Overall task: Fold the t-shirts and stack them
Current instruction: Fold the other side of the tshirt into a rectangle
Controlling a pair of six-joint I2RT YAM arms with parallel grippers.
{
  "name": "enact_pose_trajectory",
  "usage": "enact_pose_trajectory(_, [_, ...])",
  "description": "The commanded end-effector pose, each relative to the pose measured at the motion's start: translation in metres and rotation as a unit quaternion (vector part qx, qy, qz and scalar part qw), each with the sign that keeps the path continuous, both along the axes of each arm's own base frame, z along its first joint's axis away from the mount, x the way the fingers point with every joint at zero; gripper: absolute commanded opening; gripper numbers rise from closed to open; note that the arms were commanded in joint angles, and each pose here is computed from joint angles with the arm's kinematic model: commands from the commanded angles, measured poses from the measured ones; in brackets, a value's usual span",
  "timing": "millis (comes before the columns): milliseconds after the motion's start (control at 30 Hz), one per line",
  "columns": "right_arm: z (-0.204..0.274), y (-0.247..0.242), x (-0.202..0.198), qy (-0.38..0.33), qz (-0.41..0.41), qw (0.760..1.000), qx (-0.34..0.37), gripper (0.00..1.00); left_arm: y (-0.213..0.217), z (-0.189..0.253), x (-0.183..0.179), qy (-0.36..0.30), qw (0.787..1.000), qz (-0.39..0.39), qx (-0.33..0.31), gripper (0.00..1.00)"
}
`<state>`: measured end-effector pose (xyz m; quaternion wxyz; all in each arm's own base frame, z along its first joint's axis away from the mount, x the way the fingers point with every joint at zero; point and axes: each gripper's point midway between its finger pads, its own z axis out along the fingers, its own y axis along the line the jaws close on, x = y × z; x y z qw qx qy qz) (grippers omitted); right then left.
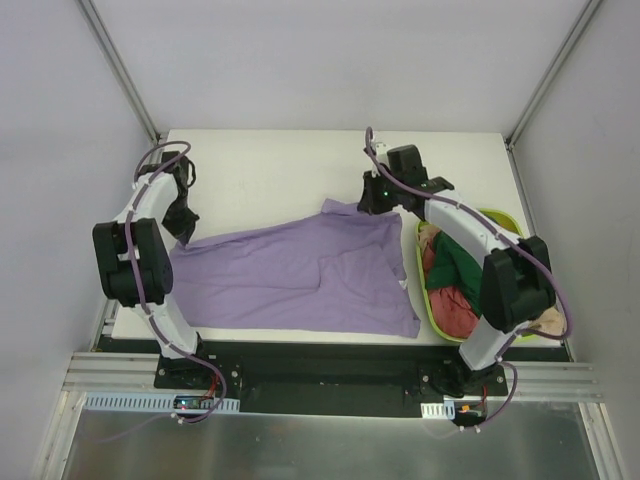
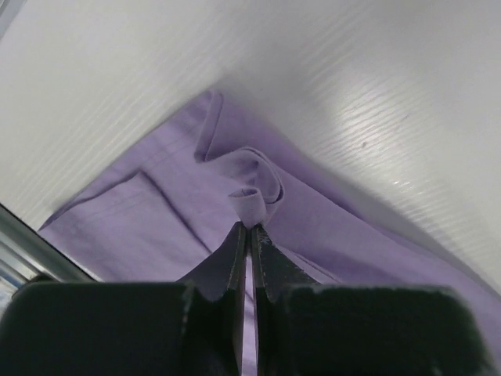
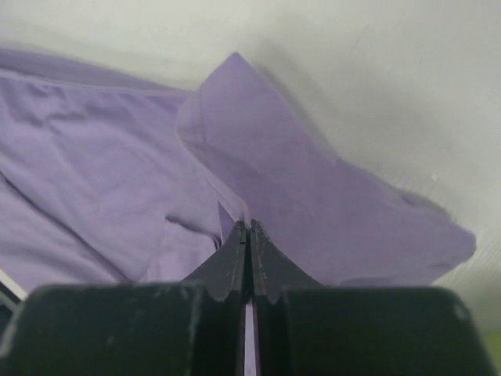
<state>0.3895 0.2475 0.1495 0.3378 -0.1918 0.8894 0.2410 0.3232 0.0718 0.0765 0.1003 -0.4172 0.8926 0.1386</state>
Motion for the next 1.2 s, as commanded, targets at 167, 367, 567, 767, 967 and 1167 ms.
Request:
enact_pose_trajectory(167, [0.023,-0.019,-0.065,-0.030,0.010,0.999,0.009,0.00,0.004,0.023,-0.040,-0.047,0.997,0.049,0.033,0.00])
enact_pose_trajectory(367, [0.021,-0.038,-0.097,-0.028,0.004,1.000,0.000,0.01,0.003,0.029,-0.050,-0.067,0.996,0.055,0.034,0.00])
enact_pose_trajectory(567, [0.023,-0.050,-0.115,-0.028,-0.001,1.000,-0.009,0.01,-0.003,0.022,-0.059,-0.078,0.995,0.056,0.024,0.00])
enact_pose_trajectory(767, [0.038,-0.064,-0.127,-0.034,-0.013,0.999,-0.018,0.01,-0.001,0.021,-0.068,-0.088,0.994,0.063,0.033,0.00])
enact_pose_trajectory(967, [0.042,-0.075,-0.144,-0.025,-0.016,0.999,-0.030,0.00,0.002,0.018,-0.078,-0.087,0.992,0.078,0.044,0.00])
enact_pose_trajectory(1167, [0.036,-0.088,-0.159,-0.013,-0.009,0.998,-0.058,0.00,0.010,0.020,-0.084,-0.088,0.990,0.088,0.067,0.00])
